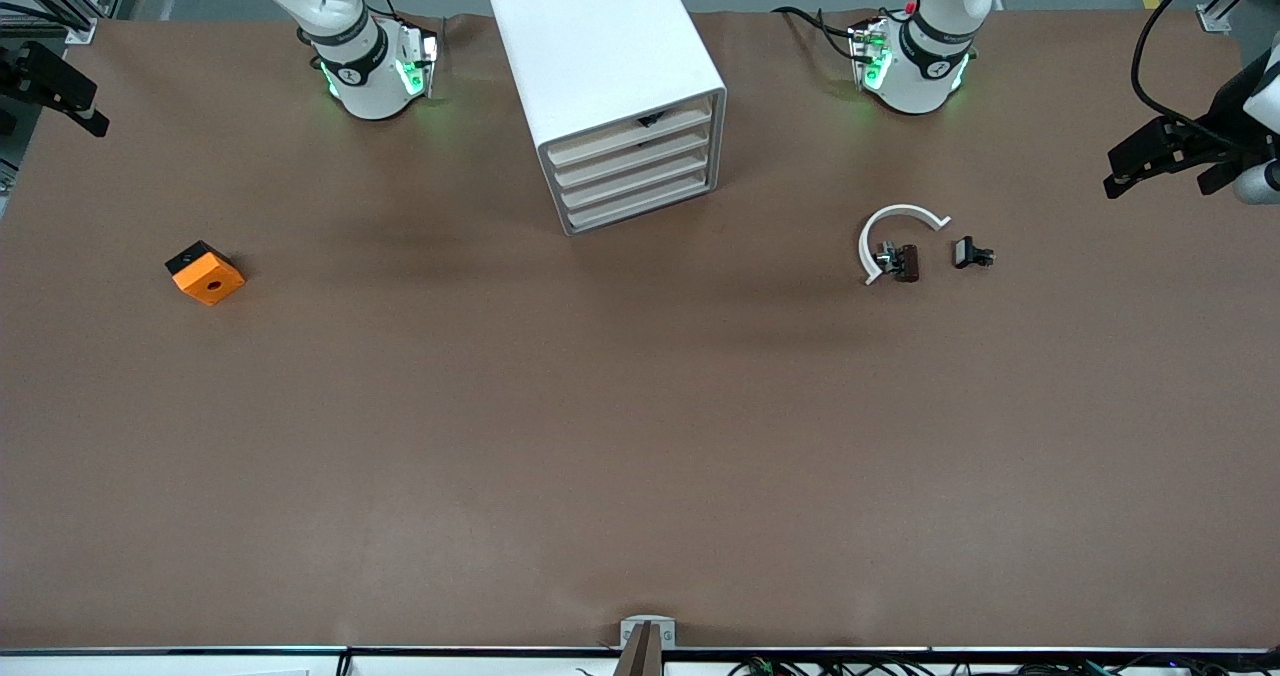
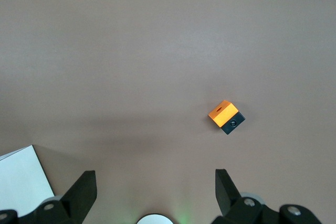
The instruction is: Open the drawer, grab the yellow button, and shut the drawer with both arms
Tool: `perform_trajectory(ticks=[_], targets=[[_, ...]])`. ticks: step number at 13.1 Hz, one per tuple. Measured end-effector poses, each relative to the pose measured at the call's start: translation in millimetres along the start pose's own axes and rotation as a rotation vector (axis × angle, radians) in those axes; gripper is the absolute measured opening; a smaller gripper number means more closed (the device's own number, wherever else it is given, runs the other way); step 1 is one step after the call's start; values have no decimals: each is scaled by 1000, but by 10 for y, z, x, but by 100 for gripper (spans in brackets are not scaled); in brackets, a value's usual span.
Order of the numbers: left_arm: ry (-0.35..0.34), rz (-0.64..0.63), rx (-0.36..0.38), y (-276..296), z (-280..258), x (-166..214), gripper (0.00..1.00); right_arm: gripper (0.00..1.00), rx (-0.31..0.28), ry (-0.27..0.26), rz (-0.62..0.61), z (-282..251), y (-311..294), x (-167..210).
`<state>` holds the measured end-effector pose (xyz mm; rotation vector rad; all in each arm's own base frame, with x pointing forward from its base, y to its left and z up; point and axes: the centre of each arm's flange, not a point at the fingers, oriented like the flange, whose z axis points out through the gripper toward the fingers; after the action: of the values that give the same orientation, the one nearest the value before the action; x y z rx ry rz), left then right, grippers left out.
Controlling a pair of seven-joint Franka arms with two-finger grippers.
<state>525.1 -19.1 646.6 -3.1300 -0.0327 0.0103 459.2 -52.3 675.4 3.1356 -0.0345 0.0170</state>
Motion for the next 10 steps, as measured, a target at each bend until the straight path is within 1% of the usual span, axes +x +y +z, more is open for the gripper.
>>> perform_trajectory(ticks=[6, 10], targets=[[-8, -1, -1, -8, 41, 24, 100, 100, 25, -13, -1, 13, -27, -14], [-78, -21, -4, -52, 347, 170, 100, 100, 26, -14, -1, 13, -27, -15]])
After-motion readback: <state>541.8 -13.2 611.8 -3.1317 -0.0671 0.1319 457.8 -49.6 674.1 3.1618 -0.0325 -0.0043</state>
